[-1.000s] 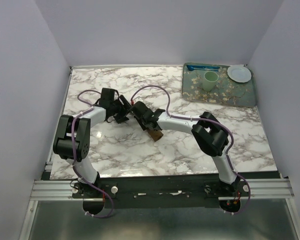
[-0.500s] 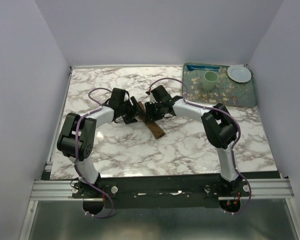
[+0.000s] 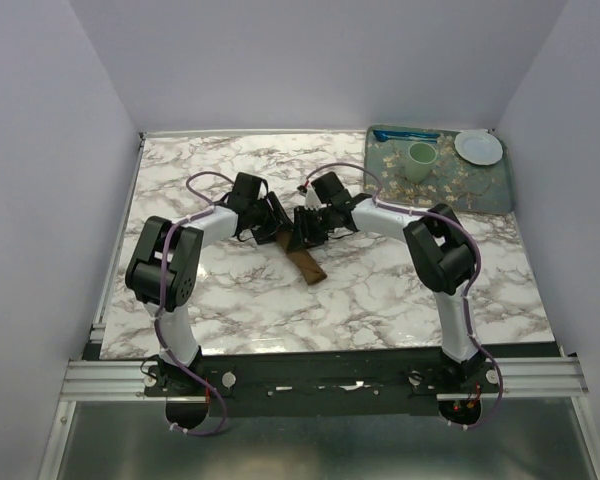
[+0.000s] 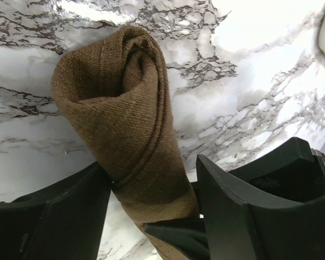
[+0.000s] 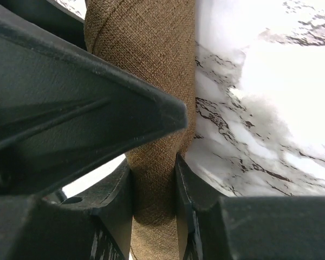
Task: Fold the napkin, place the utensils inside, and roll it up
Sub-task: Roll the napkin with the utensil
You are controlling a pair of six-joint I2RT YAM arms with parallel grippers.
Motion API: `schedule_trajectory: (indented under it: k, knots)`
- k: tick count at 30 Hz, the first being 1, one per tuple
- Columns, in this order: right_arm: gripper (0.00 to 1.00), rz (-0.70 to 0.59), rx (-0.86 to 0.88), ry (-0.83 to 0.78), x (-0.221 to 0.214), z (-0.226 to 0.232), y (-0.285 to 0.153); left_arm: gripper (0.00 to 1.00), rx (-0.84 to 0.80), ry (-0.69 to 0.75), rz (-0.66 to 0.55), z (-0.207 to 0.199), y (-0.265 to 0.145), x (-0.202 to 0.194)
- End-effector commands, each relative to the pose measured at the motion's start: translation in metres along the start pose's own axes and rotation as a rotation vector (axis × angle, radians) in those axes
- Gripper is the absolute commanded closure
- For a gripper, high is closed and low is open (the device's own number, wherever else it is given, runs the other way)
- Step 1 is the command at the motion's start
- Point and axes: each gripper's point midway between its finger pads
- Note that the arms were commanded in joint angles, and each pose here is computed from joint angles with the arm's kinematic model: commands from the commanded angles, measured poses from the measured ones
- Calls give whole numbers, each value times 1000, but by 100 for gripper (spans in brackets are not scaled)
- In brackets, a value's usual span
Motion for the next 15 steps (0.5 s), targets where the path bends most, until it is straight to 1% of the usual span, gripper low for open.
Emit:
schedule_trajectory:
  k: [1,5,9,11,15]
  knots:
    - [64,19,102,97,-9,5,3,33,53,7,-19,3,7,2]
    - [57,17,141,122,-8,6,3,38,82,41,-43,3,5,5]
    - [47,9,125,93,-8,5,0,42,83,49,-50,2,3,6]
    - [45,7,121,87,-7,6,-2,44,88,53,-49,4,4,6]
    - [39,10,116,73,-8,5,-5,46,87,50,-43,6,5,4]
Point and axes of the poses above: each gripper's point midway between its finger pads, its own y axis out along the fingers, its own z axis along the line the jaws close on, x = y × z, and after that the axes turned 12 degrees about -y, right-handed
